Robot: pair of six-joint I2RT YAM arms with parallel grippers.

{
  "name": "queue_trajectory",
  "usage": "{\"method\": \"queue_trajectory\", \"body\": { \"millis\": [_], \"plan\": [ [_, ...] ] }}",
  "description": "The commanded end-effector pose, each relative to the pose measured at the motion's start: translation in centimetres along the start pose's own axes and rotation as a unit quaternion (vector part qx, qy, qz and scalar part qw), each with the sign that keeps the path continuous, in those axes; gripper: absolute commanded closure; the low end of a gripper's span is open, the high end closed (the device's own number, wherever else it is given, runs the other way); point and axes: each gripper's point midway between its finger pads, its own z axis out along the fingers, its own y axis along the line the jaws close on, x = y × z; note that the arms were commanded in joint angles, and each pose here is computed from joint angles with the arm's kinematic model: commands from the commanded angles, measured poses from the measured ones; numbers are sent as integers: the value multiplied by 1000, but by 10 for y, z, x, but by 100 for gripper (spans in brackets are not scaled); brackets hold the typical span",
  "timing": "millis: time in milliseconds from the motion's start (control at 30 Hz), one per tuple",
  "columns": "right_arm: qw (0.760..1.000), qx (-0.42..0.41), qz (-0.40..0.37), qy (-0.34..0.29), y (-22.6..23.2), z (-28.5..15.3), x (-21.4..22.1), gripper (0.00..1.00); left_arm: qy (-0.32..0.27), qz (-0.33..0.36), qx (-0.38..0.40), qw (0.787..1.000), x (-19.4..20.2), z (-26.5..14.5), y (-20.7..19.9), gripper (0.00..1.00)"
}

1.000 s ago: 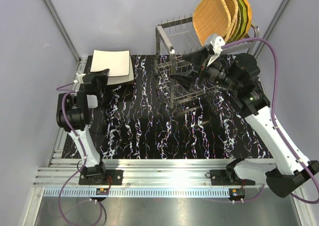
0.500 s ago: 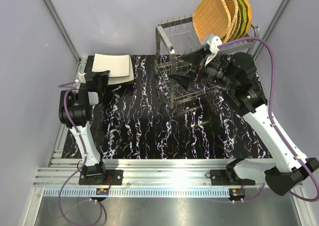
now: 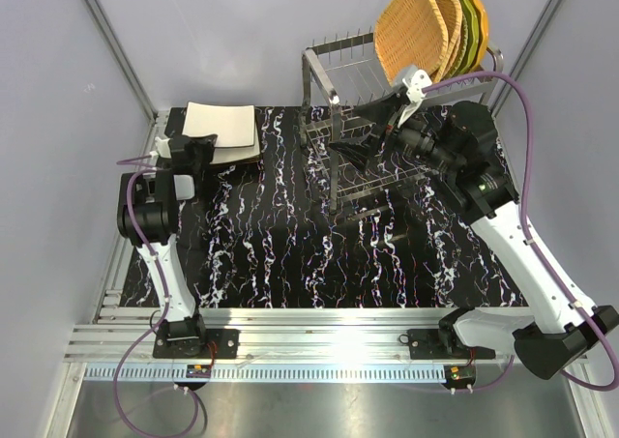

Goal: Unload the plates from the dish rack
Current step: Place the plate on the table

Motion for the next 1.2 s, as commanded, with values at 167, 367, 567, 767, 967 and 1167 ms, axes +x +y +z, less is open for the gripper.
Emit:
{"method": "queue_trajectory", "body": {
  "millis": [167, 367, 567, 767, 967, 1167],
  "plan": [
    [999, 14, -20, -23, -5, -5, -13, 0, -45, 14, 111, 993, -24, -10, -88, 67],
    [999, 11, -19, -25, -3, -6, -13, 0, -38, 26, 86, 995, -22, -17, -83, 43],
    [999, 8, -18, -30, -1, -8, -14, 0, -35, 40, 69, 996, -22, -25, -80, 27],
    [999, 6, -19, -35, 2, -12, -18, 1, -10, 53, 46, 997, -14, -29, -77, 16],
    [999, 6, -19, -37, 4, -16, -18, 0, 27, 65, -9, 997, -2, -32, -56, 7],
    [999, 3, -18, -40, 8, -19, -20, 0, 51, 69, -39, 996, 6, -38, -43, 5]
  ]
}}
